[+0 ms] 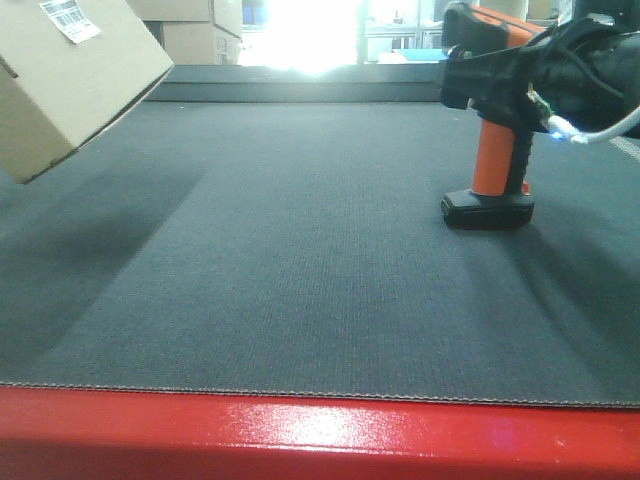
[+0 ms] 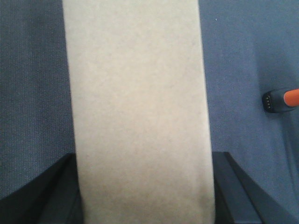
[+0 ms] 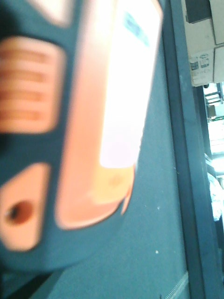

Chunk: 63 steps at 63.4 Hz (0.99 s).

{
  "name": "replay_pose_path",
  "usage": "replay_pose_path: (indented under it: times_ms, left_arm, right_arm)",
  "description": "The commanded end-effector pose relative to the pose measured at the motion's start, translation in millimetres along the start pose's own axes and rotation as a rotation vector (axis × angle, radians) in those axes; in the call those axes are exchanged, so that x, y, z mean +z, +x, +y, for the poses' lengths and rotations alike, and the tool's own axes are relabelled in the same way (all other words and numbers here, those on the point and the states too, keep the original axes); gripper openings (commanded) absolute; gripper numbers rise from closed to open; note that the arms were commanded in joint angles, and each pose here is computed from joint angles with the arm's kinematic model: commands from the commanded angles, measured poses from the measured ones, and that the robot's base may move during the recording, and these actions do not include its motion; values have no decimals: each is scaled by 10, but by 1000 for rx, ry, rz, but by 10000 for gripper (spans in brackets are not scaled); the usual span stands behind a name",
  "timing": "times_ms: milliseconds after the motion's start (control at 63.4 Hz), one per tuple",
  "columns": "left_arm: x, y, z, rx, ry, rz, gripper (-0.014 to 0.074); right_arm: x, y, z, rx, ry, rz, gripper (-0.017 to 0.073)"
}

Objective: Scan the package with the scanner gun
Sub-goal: 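Lower the scanner gun onto the table and open the right gripper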

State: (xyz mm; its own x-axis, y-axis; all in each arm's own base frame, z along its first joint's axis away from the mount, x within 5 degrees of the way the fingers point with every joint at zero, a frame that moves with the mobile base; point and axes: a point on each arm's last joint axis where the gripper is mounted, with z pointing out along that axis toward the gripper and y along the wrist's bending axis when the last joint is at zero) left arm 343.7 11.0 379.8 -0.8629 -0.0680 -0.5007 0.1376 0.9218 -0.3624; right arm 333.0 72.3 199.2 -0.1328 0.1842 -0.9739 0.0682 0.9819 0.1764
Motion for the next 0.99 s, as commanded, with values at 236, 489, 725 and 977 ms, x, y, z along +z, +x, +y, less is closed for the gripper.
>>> replay_pose_path:
  times_ms: [236, 489, 725, 977]
  left_arm:
    - [-53, -10, -19, -2, 8, -24, -111]
    - [-47, -3, -10, 10, -15, -16, -111]
    - [76, 51, -112, 158, -214, 70, -111]
    - [322, -2, -93, 177, -401, 86, -111]
  right_arm:
    - [-174, -139, 8, 7, -40, 72, 559]
    - [-441, -44, -116, 6, -23, 115, 559]
    - [-728, -37, -189, 14, -41, 172, 559]
    - [-1023, -286, -151, 56, -119, 210, 487]
